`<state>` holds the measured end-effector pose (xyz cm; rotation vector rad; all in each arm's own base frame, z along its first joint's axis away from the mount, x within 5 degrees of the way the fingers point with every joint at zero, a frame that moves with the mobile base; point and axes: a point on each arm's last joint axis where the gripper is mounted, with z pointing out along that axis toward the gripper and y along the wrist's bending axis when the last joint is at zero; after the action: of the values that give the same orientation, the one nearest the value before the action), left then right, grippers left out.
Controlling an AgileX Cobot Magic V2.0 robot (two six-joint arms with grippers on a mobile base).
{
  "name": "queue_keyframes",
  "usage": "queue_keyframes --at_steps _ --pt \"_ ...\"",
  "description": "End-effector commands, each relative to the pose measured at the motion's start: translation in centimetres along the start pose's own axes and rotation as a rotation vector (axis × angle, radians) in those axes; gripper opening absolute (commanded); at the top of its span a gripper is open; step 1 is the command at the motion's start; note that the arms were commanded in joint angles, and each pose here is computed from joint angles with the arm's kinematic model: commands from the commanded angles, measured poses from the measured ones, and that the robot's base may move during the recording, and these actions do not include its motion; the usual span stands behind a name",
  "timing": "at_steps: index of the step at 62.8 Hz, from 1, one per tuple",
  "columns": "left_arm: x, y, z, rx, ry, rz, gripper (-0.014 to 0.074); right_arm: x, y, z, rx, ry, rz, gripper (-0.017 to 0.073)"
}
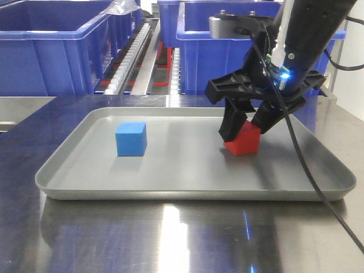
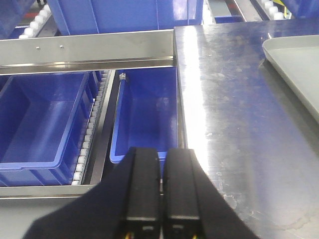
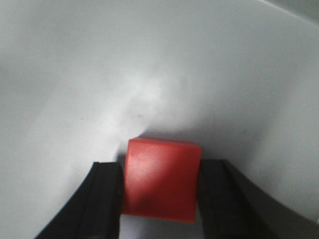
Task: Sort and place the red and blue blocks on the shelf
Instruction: 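Close the right gripper on the red cube, then lift the red cube up off the tray with the right gripper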
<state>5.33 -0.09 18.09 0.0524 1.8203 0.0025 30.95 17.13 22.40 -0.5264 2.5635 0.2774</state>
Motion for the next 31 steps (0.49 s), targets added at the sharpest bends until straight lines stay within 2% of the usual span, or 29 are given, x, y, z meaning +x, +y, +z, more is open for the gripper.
queue_keyframes --at_steps 1,7,20,31 --pt "0.3 -0.1 0.2 0.005 -0.058 -0.009 0.0126 -1.5 0.1 -2.1 -0.001 -0.097 -0.016 0.0116" --pt "0.3 -0.1 0.2 0.005 -0.058 -0.009 0.0126 -1.5 0.1 -2.3 -0.002 -0.097 -0.016 0.0046" --pt "0.3 -0.1 0.2 0.005 -0.058 -0.009 0.0126 -2.0 0.3 -4.1 -0.007 -0.159 -0.018 0.005" --pt "0.3 -0.1 0.2 0.005 -0.058 -0.009 0.0126 -2.7 0.4 -7.8 -0.008 -0.3 -0.034 0.005"
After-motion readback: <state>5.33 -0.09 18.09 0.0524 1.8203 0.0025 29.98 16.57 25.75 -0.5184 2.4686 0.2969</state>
